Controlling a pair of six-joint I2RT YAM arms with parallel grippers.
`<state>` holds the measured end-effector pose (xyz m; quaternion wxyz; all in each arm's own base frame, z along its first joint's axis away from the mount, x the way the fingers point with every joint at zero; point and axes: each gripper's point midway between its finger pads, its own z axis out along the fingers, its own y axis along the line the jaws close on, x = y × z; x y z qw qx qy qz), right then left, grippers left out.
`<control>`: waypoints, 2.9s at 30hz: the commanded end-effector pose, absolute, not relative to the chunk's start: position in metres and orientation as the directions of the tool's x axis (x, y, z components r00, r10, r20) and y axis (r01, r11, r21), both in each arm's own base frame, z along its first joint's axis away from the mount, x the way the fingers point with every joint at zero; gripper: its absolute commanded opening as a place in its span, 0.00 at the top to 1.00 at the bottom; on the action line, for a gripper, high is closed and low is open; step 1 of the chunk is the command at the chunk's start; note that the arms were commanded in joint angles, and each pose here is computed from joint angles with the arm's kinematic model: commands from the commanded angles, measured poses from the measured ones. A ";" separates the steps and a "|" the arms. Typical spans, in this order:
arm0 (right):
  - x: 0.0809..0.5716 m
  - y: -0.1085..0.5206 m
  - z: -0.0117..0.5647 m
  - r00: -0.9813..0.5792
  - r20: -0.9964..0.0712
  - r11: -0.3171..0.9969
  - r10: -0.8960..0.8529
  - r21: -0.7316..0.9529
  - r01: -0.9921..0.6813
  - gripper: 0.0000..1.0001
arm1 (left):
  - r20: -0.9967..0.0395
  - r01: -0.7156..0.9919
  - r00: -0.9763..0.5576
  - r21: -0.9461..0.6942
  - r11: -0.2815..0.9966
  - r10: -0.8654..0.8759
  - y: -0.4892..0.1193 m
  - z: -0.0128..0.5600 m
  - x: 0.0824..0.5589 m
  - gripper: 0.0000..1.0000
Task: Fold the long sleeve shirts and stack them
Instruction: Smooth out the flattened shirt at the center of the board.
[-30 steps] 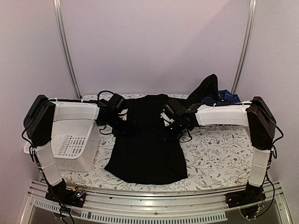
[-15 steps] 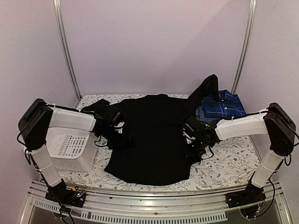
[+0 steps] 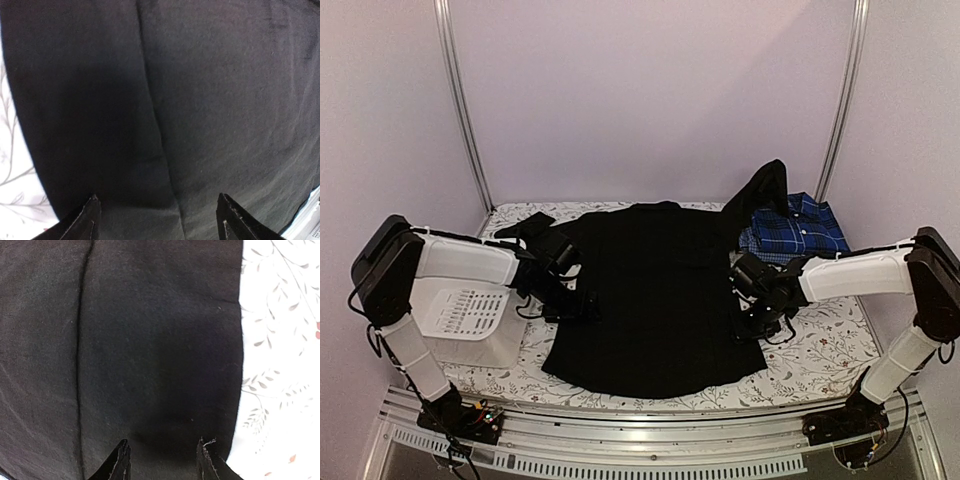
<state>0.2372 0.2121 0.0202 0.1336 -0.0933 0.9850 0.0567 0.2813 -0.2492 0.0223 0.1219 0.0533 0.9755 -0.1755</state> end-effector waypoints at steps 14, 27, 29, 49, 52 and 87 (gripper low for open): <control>0.264 0.302 0.091 -0.872 -0.466 0.928 -0.152 0.235 -0.288 0.57 | -0.311 0.130 -0.948 -0.187 0.974 0.067 -0.226 0.061 0.230 0.30; 0.258 0.352 0.107 -0.823 -0.549 0.858 -0.145 0.344 -0.380 0.59 | -0.244 -0.020 -0.969 -0.082 0.996 -0.039 -0.182 0.046 0.145 0.55; 0.258 0.355 0.114 -0.813 -0.570 0.842 -0.120 0.376 -0.388 0.60 | -0.239 -0.025 -0.970 -0.076 0.997 -0.043 -0.181 0.042 0.136 0.55; 0.262 0.370 0.130 -0.764 -0.645 0.788 -0.025 0.458 -0.413 0.64 | -0.345 -0.098 -0.923 -0.222 0.970 -0.172 -0.195 0.028 0.143 0.55; 0.264 0.372 0.126 -0.766 -0.641 0.792 -0.033 0.451 -0.412 0.64 | -0.335 -0.126 -0.922 -0.213 0.969 -0.194 -0.188 0.021 0.140 0.57; 0.267 0.370 0.075 -0.811 -0.580 0.847 -0.076 0.392 -0.359 0.66 | -0.462 0.388 -0.858 -0.295 0.873 0.225 -0.324 0.099 0.164 1.00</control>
